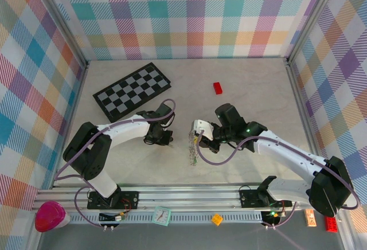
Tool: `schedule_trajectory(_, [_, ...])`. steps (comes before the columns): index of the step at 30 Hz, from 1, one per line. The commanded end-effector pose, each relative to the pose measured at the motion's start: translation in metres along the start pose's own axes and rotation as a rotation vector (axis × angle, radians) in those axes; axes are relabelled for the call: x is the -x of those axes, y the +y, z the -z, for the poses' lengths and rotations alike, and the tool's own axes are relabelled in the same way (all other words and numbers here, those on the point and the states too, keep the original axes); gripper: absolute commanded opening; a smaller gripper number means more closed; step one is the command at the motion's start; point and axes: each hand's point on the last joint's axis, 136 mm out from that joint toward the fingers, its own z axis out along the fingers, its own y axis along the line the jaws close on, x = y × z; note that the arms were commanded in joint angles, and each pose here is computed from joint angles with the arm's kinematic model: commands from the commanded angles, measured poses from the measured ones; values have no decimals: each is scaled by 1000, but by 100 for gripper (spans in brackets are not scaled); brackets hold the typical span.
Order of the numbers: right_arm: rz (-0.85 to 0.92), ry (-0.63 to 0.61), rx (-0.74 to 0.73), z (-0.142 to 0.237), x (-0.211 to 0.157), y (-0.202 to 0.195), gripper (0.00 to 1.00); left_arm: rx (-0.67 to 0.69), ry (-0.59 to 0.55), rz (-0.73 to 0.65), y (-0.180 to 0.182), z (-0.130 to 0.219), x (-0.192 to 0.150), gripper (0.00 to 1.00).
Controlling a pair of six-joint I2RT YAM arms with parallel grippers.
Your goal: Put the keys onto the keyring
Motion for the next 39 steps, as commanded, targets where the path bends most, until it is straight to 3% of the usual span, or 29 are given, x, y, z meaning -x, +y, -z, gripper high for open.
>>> schedule_trajectory(1, [51,-55,-2,8,23,-1,0,28,35,21,8,-7,-8,4])
schedule_trajectory(7, [50,-55,-2,9,23,-1,0,32,43,24,9,-10,-10,5])
schedule_trajectory(13, [50,-54,-1,8,22,-1,0,35,36,25,9,-8,-8,12])
schedule_trajectory(29, [46,-53,2,8,22,0,0,31,26,19,9,-1,-7,9])
schedule_trajectory(39, [47,-53,4,8,22,0,0,41,16,16,10,2,-5,13])
